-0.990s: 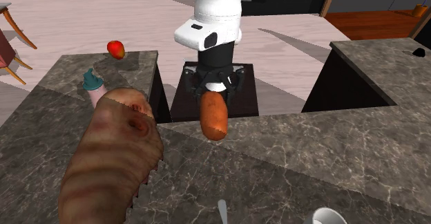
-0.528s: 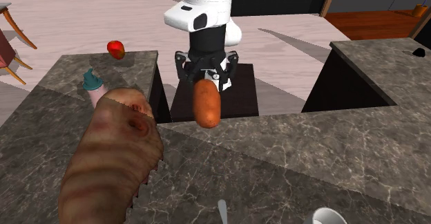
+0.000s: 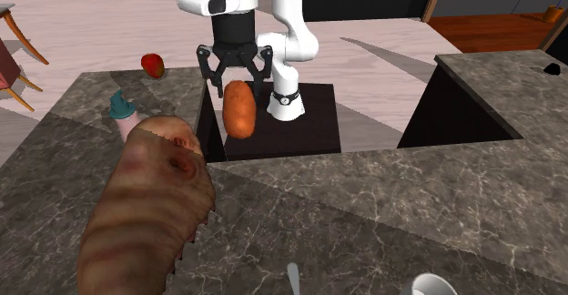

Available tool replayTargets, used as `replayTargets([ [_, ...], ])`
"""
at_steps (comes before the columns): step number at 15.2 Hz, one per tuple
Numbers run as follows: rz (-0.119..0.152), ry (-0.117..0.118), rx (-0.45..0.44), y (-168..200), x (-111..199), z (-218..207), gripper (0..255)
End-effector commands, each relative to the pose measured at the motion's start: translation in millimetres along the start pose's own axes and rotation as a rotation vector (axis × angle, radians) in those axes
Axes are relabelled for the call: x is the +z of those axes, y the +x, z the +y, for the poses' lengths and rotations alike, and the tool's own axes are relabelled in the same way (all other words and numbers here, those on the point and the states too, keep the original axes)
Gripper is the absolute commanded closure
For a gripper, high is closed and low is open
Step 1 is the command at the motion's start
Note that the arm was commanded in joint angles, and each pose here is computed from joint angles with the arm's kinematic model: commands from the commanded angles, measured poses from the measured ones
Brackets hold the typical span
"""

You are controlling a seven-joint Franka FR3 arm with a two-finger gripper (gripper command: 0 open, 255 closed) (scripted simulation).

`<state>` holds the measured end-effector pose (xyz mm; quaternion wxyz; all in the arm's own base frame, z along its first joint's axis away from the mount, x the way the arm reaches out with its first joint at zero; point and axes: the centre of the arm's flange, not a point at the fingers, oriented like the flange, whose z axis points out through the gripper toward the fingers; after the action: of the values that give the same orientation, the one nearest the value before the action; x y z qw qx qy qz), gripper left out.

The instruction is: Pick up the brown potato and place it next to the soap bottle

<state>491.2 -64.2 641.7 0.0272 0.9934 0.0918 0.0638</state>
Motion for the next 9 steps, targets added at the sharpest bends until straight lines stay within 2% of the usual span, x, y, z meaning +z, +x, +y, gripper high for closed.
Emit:
replayTargets([
  [1,0.0,0.0,-0.001,-21.2,0.1,16.0,255],
  [9,0.0,0.0,-0.001,-105.5,-6.1,79.4,255],
])
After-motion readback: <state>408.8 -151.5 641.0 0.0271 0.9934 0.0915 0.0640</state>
